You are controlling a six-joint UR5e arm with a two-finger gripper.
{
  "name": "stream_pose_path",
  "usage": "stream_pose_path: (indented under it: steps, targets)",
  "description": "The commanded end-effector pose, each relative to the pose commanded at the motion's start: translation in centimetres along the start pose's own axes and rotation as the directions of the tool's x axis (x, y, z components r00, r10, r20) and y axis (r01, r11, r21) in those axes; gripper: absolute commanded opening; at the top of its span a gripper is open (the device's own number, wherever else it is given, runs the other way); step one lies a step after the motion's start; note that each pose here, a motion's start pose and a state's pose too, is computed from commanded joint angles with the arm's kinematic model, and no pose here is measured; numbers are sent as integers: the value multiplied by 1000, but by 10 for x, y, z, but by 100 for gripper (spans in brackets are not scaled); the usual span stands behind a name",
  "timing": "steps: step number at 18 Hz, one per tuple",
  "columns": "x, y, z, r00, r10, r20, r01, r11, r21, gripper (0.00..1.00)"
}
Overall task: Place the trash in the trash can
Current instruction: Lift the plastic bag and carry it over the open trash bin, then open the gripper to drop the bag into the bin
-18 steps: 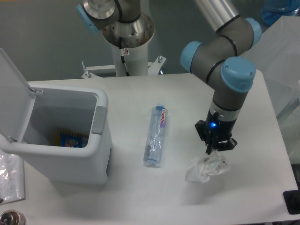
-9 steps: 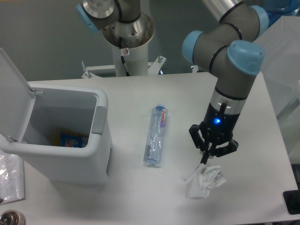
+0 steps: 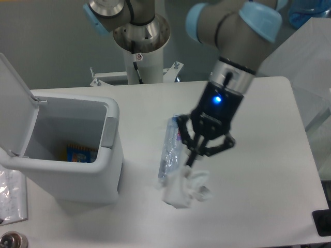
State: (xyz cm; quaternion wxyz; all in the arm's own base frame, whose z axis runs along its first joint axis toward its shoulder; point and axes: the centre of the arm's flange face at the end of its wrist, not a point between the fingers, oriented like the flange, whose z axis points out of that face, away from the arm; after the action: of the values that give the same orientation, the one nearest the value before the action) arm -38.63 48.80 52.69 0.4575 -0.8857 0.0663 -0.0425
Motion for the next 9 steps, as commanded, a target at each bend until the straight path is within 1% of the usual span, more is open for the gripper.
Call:
stream_pose_path:
  steps: [3, 5, 9]
  targets:
    - [50, -9, -17, 999, 39, -23, -38, 999, 37, 0]
    - [68, -9, -23, 999, 38, -36, -36, 998, 51, 0]
    - [101, -15, 0, 992, 54, -114, -47, 997, 66, 0]
